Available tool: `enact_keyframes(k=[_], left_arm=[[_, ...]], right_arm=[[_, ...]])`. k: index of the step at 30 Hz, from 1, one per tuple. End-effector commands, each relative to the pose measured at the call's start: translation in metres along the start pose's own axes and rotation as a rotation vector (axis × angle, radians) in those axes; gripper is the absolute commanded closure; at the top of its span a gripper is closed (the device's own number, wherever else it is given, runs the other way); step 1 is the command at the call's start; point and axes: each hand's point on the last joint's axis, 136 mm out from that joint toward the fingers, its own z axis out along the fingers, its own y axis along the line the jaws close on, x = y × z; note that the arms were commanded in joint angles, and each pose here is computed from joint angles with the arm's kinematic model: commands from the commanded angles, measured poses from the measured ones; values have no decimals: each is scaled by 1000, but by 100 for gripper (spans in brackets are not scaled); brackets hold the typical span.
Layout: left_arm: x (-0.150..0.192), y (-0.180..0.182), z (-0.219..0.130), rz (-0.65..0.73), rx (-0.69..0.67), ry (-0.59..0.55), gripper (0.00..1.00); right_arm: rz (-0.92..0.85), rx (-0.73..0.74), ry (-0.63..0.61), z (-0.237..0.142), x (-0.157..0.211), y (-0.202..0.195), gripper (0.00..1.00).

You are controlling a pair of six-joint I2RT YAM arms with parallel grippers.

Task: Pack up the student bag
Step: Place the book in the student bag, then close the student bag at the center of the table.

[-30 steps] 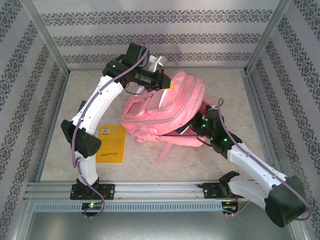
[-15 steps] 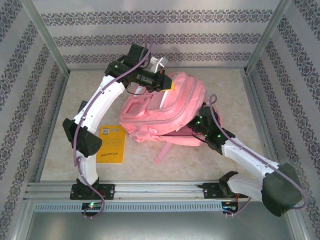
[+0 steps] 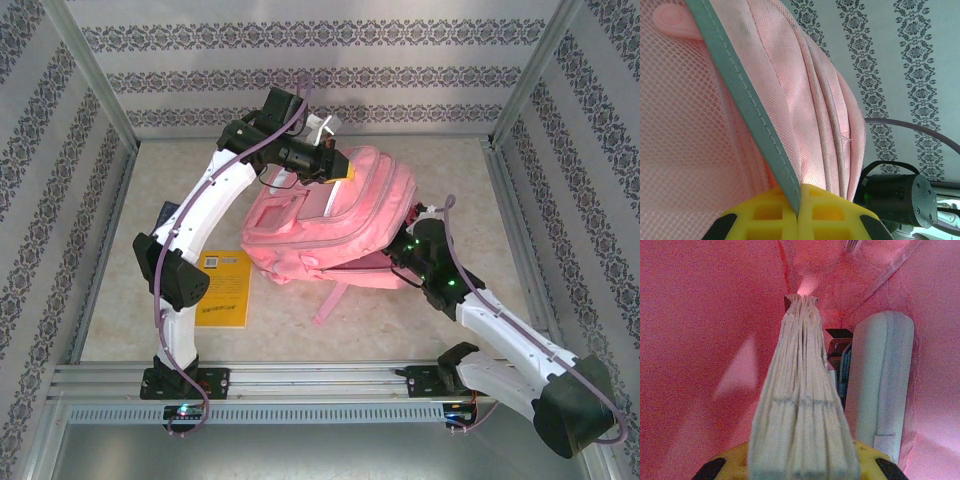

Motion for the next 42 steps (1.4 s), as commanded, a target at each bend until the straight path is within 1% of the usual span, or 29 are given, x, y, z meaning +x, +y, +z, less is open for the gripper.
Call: enact_keyframes(k=[1,5,9,11,13,14,16,18,22,25,29,33,36,40,42], left_arm=[[-20,-46,-22,141,117,-87,100],[-18,-47,-20,147,125,-79,100],[-15,-46,-15,151,121,-66,100],[-16,-45,-13,150,122,-63,100],[-18,-43,-11,145,121,-62,100],[-19,-41,-9,143,119,-61,100],[-21,-36,-5,134,114,-57,100],[-23,-32,-2,129,109,-57,100],[-31,-21,-1,114,92,-67,100],[-36,-14,2,107,76,-72,100],[-40,-3,11,92,58,-69,100],[-44,5,20,84,39,-65,100],[-41,13,33,80,14,-46,100],[-28,29,61,71,-44,6,100],[-21,38,75,72,-73,32,98]], right_arm=[[28,-73,22,3,3,20,100],[42,-54,30,28,4,20,100],[53,-26,62,67,9,19,100],[42,13,60,86,12,12,95],[49,49,34,101,10,-1,85],[50,53,21,106,9,-5,78],[27,49,10,113,6,-8,56],[-3,37,6,111,2,-5,41],[-104,15,-42,84,-11,4,20],[-156,16,-92,55,-22,5,10],[-182,65,-114,21,-28,-10,9],[-143,145,-135,-11,-31,-39,11],[-121,201,-171,-37,-34,-57,13],[-135,283,-251,-77,-45,-72,15],[-148,314,-295,-94,-51,-77,15]])
